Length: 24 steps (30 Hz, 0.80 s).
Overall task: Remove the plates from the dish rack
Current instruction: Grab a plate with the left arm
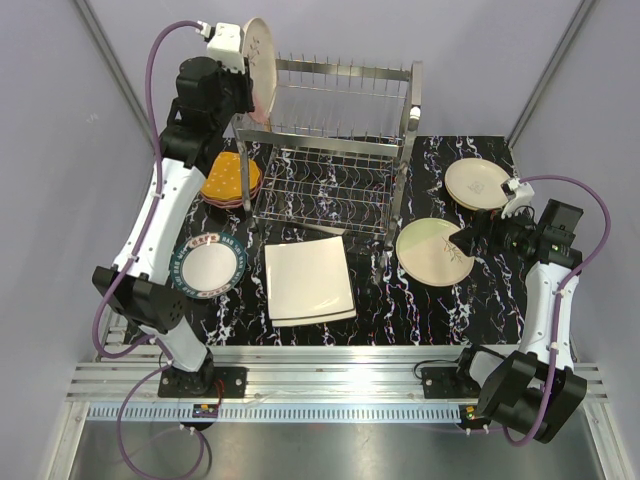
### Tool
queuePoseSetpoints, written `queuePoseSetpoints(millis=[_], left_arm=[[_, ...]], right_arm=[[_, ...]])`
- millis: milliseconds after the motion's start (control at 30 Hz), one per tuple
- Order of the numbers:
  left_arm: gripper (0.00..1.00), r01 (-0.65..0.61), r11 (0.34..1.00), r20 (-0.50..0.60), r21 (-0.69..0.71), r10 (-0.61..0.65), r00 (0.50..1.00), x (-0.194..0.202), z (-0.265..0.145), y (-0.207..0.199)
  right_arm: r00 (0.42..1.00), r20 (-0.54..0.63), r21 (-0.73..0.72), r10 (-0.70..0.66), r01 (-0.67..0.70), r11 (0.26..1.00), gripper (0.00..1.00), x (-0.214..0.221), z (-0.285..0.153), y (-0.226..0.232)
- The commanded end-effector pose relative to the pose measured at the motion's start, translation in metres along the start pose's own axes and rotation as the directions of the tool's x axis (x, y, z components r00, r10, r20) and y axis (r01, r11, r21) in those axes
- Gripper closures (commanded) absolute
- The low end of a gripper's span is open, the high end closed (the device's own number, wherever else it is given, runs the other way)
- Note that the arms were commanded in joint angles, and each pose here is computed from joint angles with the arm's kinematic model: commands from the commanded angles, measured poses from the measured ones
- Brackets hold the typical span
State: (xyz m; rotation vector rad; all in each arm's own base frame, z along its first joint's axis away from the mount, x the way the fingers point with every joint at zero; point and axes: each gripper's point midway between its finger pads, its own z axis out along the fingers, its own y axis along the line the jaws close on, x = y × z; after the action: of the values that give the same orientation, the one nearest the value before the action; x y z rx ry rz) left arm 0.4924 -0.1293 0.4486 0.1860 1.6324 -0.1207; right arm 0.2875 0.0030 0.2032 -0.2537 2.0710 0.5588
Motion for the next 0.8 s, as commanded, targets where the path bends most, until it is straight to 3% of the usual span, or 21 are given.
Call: queuePoseSetpoints(millis=[0,233,500,600,767], left_arm=[[0.75,-0.004,0.999,0.039,-0.033,0.005,0.999,-0.0158,0.0021,0.0085],[0.78,-0.023,1.0,0.036,-0.021,0.024,0.999,-0.0126,0.0059,0.0067],[0.57,-0.057,0.998,0.02,-0.029,0.058,0.998,-0.0079,0.0043,0.0089],[0.57,-0.086,0.996,0.027,-0.035,0.087,0.996,-0.0083,0.0029,0.0111],[0.68,-0.103,0.994,0.052,-0.042,0.105,0.993,-0.0152,0.0019,0.0133]], right_arm=[[0.999,0.016,-0.021,-0.029,0.029,0.999,0.0,-0.0051,-0.0003,0.0043],[0.999,0.016,-0.019,-0.031,0.031,0.999,0.0,-0.0051,0.0,0.0036],[0.999,0.016,-0.021,-0.032,0.033,0.999,0.0,-0.0047,-0.0004,0.0044],[0.999,0.017,-0.019,-0.032,0.032,0.999,0.0,-0.0051,-0.0005,0.0038],[0.999,0.017,-0.02,-0.035,0.035,0.999,0.0,-0.0057,-0.0005,0.0041]])
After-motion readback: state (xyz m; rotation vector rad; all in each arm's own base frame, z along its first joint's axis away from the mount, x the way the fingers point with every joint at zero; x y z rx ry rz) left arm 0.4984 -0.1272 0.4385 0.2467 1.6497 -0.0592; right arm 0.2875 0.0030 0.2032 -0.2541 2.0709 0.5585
